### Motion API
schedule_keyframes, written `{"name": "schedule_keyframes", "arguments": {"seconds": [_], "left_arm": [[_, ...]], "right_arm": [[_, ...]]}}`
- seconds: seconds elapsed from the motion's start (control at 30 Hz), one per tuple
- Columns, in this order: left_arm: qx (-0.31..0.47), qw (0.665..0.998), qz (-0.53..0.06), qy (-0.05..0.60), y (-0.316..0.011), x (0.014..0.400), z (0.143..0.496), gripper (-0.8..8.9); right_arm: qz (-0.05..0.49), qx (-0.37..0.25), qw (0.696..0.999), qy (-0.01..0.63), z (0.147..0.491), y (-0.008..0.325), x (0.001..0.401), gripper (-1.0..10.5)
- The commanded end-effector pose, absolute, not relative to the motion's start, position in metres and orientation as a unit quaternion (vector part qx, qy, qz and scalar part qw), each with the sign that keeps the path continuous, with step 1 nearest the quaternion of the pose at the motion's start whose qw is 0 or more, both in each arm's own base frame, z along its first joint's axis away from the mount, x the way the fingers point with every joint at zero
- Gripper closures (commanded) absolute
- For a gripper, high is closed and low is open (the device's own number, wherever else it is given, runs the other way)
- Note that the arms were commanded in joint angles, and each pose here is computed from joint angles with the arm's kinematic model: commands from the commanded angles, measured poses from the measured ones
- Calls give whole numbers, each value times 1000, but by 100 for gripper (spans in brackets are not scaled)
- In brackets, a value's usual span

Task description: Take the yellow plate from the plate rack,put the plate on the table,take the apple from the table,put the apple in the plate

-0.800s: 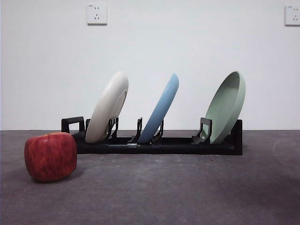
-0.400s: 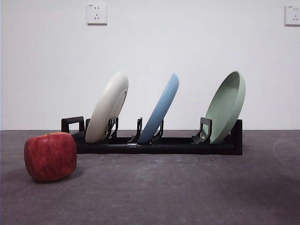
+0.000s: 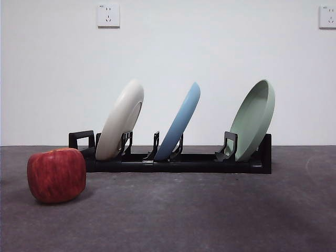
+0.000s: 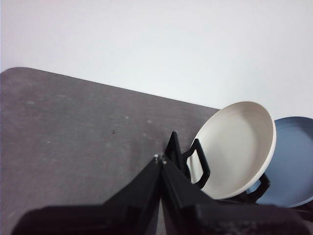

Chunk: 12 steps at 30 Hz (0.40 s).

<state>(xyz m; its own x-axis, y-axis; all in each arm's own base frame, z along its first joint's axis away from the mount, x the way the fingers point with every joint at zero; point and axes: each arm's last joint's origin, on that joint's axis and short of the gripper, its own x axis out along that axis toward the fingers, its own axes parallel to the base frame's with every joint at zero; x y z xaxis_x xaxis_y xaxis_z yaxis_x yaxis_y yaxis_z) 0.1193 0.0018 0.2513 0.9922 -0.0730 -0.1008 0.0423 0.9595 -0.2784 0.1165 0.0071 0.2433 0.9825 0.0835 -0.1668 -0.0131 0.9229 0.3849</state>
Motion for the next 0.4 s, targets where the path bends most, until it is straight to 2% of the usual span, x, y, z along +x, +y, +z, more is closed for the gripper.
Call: {"name": "schedule_keyframes", "arguments": {"seconds": [0.03, 0.3, 0.4], "left_arm": [[-121, 988, -55, 78, 1, 138, 270, 822], [-139, 964, -165, 155, -4, 199, 308, 816], [-148, 953, -190, 184, -6, 220, 315, 794]], "right_arm": [[46, 162, 980, 108, 263, 9, 131, 958], [136, 146, 965, 170, 296, 17, 179, 945], [164, 145, 957, 192, 302, 20, 194, 928]]}}
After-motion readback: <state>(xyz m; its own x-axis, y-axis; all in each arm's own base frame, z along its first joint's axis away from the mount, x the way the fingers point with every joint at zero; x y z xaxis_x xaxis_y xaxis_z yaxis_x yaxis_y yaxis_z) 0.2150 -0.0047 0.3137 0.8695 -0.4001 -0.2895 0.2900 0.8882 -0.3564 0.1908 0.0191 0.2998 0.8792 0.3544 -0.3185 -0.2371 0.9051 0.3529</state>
